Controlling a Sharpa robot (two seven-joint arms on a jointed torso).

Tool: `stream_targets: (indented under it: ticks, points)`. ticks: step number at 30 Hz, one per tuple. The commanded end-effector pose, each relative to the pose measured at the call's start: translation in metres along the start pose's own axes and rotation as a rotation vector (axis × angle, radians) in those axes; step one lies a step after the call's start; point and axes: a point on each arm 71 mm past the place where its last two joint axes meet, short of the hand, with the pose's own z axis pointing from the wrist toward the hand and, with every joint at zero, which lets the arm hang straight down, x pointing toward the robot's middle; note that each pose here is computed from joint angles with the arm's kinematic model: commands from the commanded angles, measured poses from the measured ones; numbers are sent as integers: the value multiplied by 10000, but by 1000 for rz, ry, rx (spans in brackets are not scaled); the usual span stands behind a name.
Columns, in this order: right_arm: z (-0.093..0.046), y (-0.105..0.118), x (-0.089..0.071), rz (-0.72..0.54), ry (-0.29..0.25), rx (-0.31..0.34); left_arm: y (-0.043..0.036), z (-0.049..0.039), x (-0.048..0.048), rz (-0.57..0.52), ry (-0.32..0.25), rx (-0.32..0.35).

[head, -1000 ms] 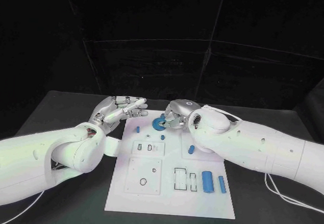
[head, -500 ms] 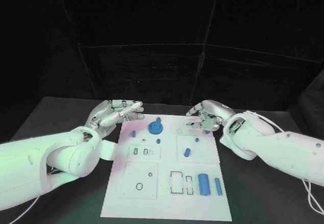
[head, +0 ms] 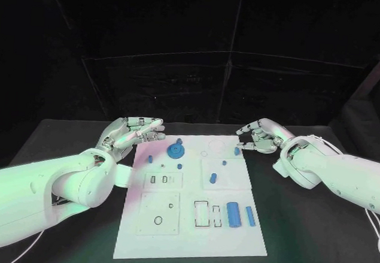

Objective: Assemble the parts on the task board

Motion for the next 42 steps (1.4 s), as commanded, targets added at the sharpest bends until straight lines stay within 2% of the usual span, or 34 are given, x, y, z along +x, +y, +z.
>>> stream_targets:
  ticks: [1, 21, 42]
  points:
    - [2, -27, 34, 33, 19, -15, -5, 12, 20, -4, 17, 9]
    - [-26, -175, 150, 5, 85, 18, 15, 29, -3, 1, 9, 8]
    - [16, -155, 250, -18, 123, 19, 16, 32, -15, 3, 5, 9]
